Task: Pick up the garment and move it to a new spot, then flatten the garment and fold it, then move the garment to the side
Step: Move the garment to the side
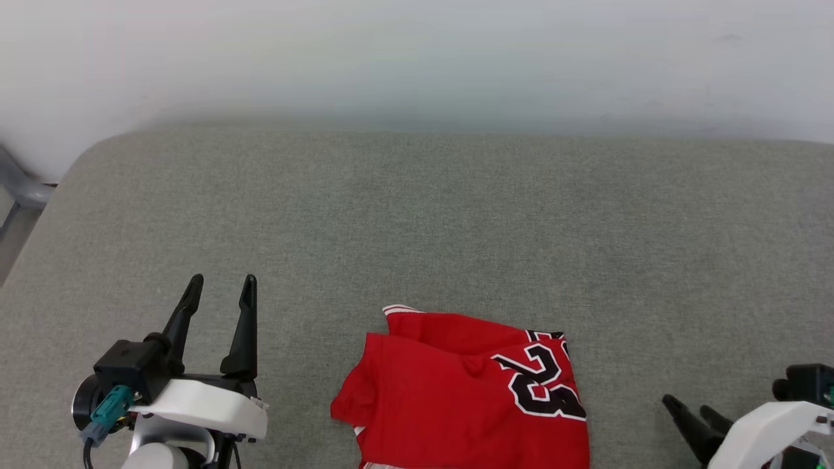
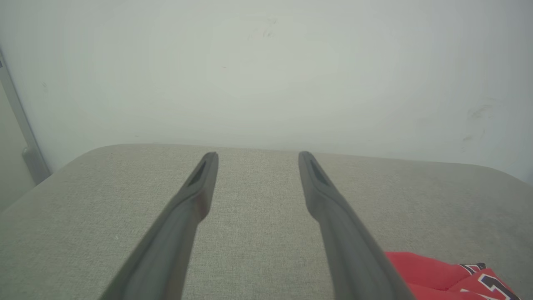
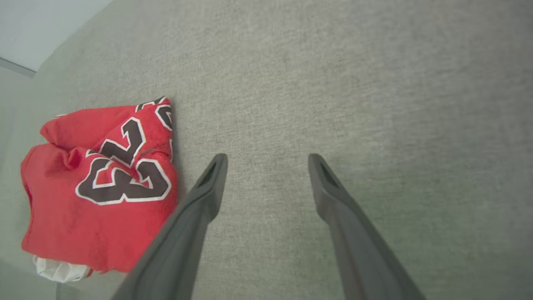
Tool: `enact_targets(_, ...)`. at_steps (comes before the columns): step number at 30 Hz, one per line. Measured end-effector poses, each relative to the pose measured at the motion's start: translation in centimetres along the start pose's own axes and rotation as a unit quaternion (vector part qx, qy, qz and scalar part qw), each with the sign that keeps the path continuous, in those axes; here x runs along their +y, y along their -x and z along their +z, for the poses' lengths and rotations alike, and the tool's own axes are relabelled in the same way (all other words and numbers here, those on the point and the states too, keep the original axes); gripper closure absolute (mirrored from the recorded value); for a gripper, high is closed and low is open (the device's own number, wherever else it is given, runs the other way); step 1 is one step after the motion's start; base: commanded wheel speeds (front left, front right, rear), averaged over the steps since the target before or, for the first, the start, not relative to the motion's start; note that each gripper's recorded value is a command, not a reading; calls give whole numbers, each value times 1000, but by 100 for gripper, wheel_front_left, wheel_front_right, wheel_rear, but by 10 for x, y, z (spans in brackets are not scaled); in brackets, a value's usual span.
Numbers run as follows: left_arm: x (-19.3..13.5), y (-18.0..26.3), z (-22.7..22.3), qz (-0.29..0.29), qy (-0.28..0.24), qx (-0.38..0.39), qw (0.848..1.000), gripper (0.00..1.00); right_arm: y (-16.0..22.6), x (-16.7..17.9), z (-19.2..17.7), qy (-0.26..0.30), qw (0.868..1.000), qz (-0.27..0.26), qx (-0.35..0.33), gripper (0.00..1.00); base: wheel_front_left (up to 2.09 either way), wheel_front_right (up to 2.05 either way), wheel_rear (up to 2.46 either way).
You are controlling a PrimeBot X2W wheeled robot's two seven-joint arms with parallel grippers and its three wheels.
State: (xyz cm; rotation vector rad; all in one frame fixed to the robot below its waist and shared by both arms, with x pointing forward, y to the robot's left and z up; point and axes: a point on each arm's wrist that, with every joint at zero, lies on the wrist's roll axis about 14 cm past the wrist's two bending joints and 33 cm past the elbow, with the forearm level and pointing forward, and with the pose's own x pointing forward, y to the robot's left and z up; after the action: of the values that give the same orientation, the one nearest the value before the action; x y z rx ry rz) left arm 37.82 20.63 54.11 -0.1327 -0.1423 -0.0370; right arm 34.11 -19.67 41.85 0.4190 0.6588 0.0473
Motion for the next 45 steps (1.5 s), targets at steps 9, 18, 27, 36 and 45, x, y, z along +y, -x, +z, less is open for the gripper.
enact_targets(9,12,-10,0,13,-6,-2,1000,0,-39,60,-45,-50,985,99,135,0,0,0,0)
enact_targets(18,25,-11,-7,35,-4,4,999,0,-59,91,-77,-75,962,144,220,0,0,0,0)
enact_targets(27,28,-13,-9,34,-8,6,999,0,-62,106,-81,-59,957,162,235,100,0,0,0)
enact_targets(36,7,-14,-5,4,-22,-4,1000,0,-49,57,-36,29,985,84,148,100,0,0,0)
enact_targets(45,-53,-35,-9,-85,6,-10,996,0,-4,-34,-13,47,991,-60,106,100,0,0,0)
